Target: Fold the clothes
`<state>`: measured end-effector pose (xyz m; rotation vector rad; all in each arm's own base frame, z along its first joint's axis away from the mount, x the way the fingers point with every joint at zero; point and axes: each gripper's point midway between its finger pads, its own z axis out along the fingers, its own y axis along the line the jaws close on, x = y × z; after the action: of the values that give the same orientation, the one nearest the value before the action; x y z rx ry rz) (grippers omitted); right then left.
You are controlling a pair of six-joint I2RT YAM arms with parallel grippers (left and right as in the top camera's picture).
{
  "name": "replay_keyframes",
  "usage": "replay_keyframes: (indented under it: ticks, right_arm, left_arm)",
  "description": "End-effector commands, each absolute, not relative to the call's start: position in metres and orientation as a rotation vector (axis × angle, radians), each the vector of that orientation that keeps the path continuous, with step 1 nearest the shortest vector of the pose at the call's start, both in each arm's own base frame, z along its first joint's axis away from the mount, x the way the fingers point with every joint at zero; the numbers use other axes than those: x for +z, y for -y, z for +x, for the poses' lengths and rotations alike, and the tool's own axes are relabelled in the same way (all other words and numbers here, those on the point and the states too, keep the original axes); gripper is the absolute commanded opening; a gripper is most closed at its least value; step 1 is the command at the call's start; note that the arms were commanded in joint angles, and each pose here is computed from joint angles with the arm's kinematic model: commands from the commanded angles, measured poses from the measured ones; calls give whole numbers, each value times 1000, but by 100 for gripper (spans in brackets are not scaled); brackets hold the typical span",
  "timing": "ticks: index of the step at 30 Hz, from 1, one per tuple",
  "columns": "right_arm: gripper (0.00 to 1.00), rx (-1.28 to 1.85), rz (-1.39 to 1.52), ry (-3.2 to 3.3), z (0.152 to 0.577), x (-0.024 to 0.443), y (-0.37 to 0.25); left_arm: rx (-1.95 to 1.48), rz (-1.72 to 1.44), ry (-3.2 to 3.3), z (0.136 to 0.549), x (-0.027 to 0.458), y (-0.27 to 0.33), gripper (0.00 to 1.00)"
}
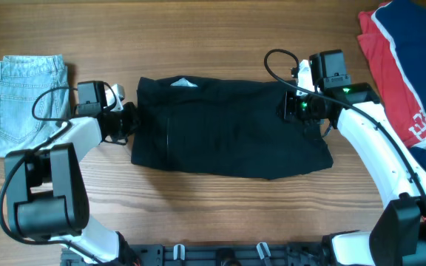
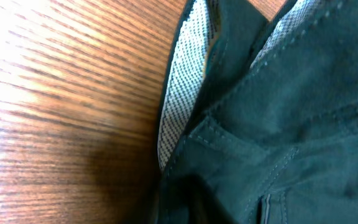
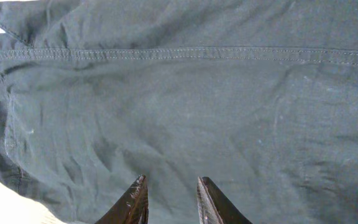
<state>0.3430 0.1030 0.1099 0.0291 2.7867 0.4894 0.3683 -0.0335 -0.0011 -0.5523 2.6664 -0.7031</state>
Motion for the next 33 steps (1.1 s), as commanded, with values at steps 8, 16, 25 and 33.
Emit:
replay_keyframes:
  ticks: [8, 16, 25, 33]
  right_arm:
    - [26, 526, -77, -2805, 331, 107, -131]
    - [4, 611, -191, -2845, 321, 93, -165]
    - [4, 772, -322, -2873, 311, 49, -249]
    - [4, 860, -397, -2959, 282, -17, -308]
  left_arm:
    - [-745, -524, -2643, 353, 29, 41, 4]
    - [-717, -384, -2351, 337, 160, 41, 4]
    - [-744, -410, -2295, 321, 186, 44, 4]
    - [-933, -614, -2219, 328, 217, 53, 4]
